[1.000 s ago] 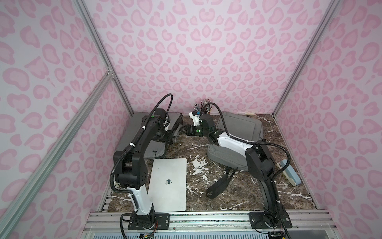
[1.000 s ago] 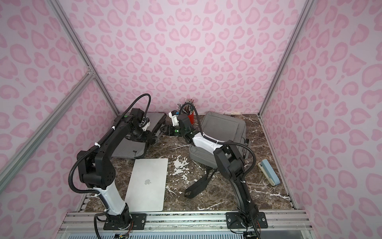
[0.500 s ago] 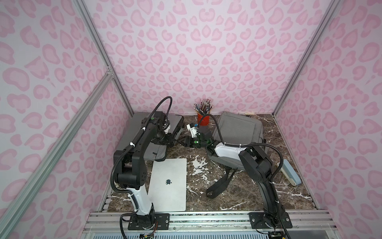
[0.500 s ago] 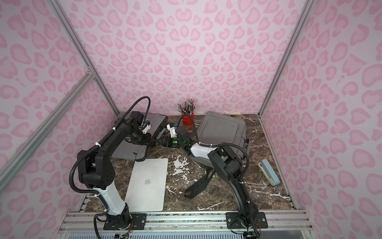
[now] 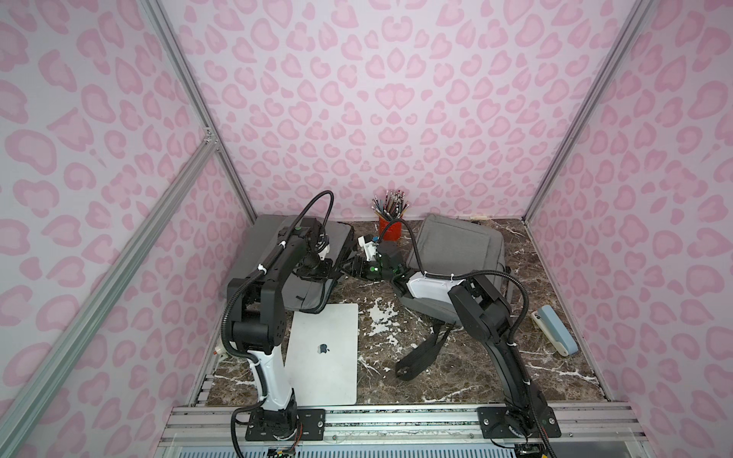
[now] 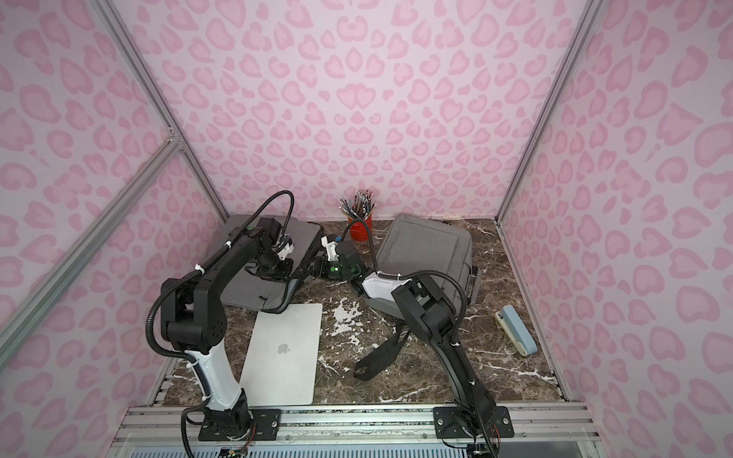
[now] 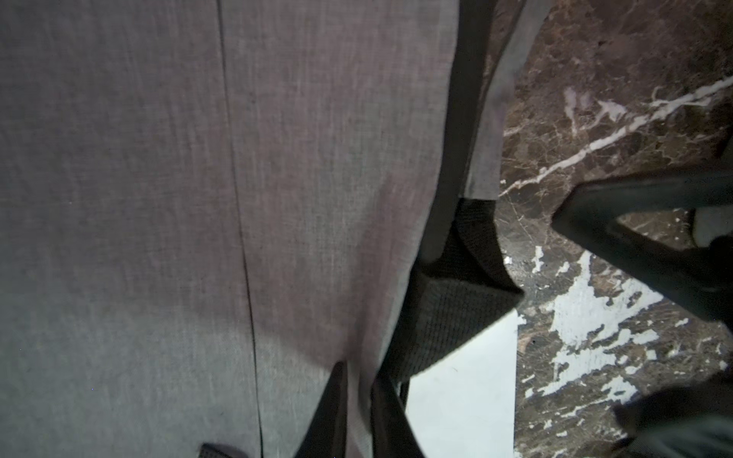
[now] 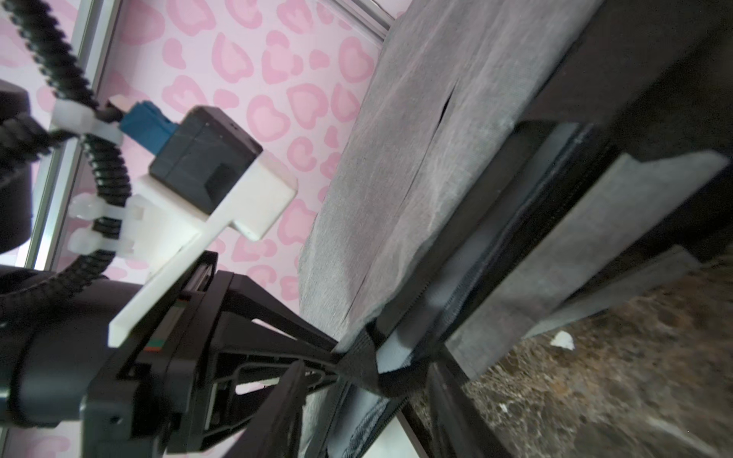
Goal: Open the zippered laptop bag and take out the laptop
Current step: Place the zippered laptop bag in the zippered laptop bag, then open the bag flap on the zippered laptop bag.
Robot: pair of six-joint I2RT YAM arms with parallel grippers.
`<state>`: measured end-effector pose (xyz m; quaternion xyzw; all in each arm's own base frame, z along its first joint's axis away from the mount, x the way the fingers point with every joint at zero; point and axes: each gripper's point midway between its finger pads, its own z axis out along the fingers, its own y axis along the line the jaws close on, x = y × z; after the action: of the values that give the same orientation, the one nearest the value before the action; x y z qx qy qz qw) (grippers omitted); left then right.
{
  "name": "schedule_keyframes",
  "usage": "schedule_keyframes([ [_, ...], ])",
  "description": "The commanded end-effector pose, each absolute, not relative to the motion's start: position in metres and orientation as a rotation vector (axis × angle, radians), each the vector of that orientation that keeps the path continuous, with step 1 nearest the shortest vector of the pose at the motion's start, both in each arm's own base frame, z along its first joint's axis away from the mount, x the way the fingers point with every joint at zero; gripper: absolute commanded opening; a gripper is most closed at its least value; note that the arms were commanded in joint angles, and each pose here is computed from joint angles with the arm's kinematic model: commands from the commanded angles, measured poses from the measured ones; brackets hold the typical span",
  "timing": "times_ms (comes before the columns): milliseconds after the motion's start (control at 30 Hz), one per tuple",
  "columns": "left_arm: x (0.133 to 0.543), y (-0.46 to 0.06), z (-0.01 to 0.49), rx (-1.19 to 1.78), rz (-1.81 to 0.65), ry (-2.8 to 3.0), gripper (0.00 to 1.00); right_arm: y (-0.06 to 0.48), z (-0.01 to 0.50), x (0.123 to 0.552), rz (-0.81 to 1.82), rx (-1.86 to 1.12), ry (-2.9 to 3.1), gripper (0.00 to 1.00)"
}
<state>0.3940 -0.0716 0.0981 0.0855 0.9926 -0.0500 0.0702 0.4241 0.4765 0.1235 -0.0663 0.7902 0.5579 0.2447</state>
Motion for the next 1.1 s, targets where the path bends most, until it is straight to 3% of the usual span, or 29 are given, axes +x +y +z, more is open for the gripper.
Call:
schedule_keyframes([
  [0,0.402,-0.069,0.098,0.275,-0.089,2.968,0.15,0.472,0.124,0.425,1.518,-0.186,2.133,0.51],
  [100,0.403,-0.067,0.097,0.285,-0.059,2.972,0.14,0.469,0.136,0.419,1.532,-0.189,2.116,0.51],
  [267,0.403,-0.072,0.098,0.299,-0.100,2.972,0.02,0.464,0.142,0.412,1.556,-0.188,2.109,0.51],
  [733,0.421,-0.069,0.175,0.275,-0.074,2.781,0.02,0.472,0.147,0.378,1.742,-0.065,2.123,0.47],
  [1067,0.422,-0.070,0.212,0.240,-0.125,2.674,0.02,0.515,0.127,0.394,1.833,-0.011,2.134,0.39],
])
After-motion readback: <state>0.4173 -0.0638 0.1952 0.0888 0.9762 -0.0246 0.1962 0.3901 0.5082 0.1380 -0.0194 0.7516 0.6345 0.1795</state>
